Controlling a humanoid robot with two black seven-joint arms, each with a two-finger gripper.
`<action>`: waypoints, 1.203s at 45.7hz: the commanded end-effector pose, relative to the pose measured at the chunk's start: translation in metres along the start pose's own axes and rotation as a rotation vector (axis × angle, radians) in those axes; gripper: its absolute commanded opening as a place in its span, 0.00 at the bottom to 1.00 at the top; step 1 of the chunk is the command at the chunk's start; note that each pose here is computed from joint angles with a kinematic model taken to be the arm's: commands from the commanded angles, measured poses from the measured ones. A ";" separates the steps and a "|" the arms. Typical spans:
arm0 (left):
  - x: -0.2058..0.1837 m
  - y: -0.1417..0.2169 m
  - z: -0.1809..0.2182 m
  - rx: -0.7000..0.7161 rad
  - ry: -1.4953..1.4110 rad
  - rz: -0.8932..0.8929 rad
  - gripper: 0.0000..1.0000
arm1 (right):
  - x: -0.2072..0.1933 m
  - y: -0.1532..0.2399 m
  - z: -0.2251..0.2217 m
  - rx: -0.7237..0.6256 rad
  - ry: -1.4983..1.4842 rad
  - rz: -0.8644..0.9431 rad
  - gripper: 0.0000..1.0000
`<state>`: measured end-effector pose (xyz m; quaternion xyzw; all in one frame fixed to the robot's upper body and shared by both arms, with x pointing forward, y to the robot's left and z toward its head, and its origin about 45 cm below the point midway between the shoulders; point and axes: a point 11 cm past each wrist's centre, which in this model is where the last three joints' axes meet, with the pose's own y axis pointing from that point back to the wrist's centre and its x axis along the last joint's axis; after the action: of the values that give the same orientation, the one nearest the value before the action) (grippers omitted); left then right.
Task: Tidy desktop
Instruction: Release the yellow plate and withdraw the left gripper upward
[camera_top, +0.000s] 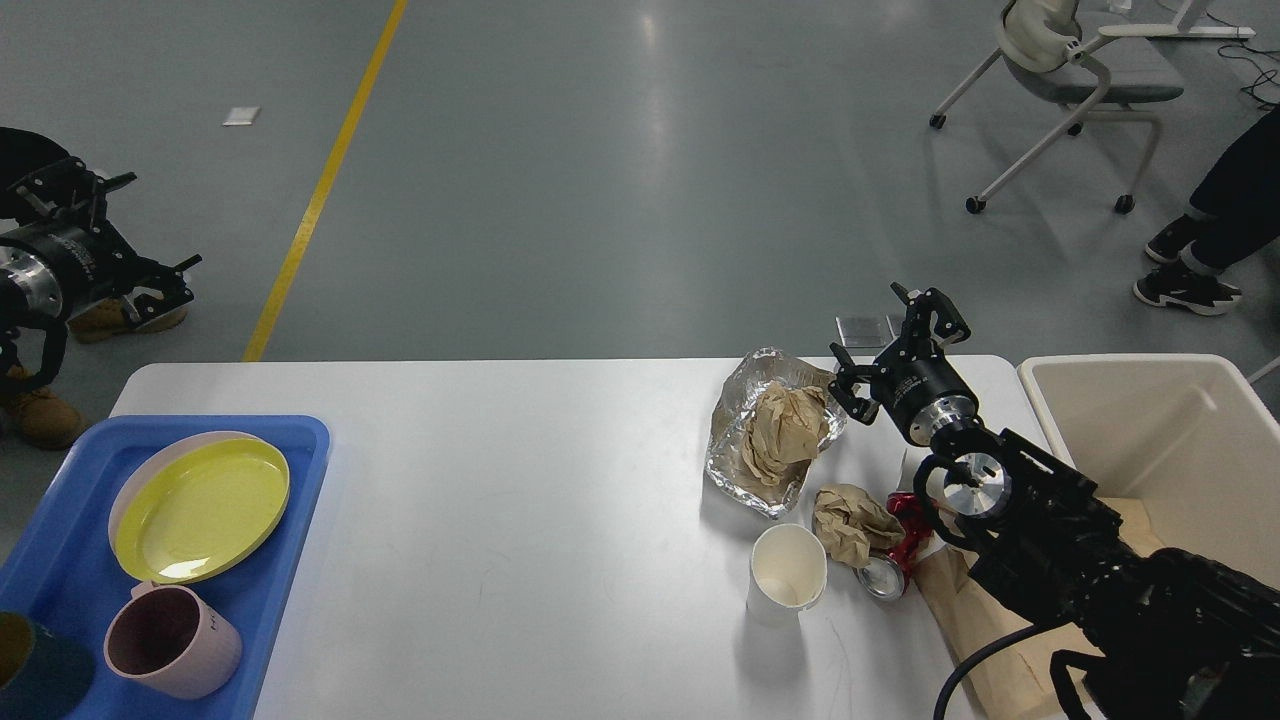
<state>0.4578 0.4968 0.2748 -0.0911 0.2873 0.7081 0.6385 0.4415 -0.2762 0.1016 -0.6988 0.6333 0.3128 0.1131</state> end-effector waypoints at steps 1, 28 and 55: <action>-0.006 -0.005 -0.003 -0.073 0.051 -0.020 0.96 | 0.000 0.000 -0.001 0.001 0.001 -0.001 1.00; -0.043 -0.028 -0.098 0.046 0.153 -0.110 0.96 | 0.000 0.000 0.000 0.001 -0.001 0.000 1.00; -0.092 -0.031 -0.191 -0.226 0.320 -0.156 0.96 | 0.000 0.000 0.000 0.001 -0.001 0.000 1.00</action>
<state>0.4623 0.3294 0.1648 -0.2936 0.2983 0.6580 0.6260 0.4415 -0.2762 0.1016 -0.6987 0.6334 0.3128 0.1132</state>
